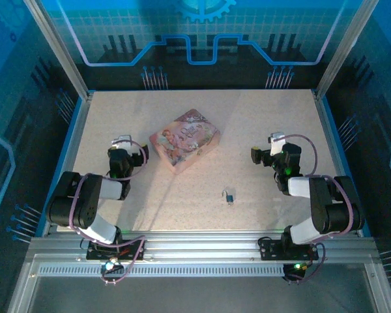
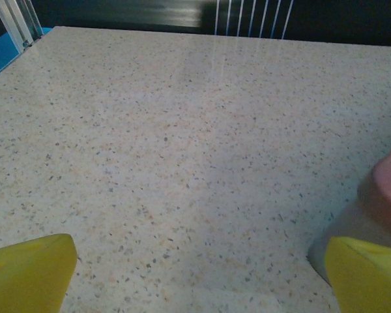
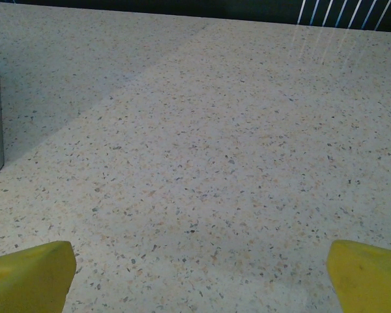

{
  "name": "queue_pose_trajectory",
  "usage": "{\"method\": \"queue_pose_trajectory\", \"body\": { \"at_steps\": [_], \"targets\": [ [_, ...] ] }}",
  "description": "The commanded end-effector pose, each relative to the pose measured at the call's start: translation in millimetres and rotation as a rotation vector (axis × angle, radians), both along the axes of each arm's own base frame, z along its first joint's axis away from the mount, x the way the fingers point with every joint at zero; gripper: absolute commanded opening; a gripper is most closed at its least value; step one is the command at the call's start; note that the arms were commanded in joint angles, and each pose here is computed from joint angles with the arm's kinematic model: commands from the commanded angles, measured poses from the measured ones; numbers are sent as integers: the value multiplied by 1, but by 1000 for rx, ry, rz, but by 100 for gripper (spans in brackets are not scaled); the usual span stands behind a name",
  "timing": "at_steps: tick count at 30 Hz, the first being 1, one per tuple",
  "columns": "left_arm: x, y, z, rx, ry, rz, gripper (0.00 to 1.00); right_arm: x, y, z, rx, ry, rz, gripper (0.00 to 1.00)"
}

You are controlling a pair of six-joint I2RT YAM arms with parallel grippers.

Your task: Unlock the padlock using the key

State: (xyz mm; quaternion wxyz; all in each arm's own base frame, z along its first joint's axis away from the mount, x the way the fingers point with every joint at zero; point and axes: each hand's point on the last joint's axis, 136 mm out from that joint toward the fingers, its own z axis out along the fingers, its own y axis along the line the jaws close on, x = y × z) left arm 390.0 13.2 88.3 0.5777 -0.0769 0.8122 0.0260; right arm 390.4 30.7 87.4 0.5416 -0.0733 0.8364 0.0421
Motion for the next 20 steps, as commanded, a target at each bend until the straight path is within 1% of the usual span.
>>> {"method": "queue_pose_trajectory", "body": {
  "at_steps": [1, 20],
  "targets": [
    [5, -1, 8, -15, -23, -21, 99, 6, 4, 6, -18, -23, 6, 100],
    [6, -2, 8, -13, -22, -24, 99, 6, 5, 7, -26, -23, 4, 100]
  ]
}}
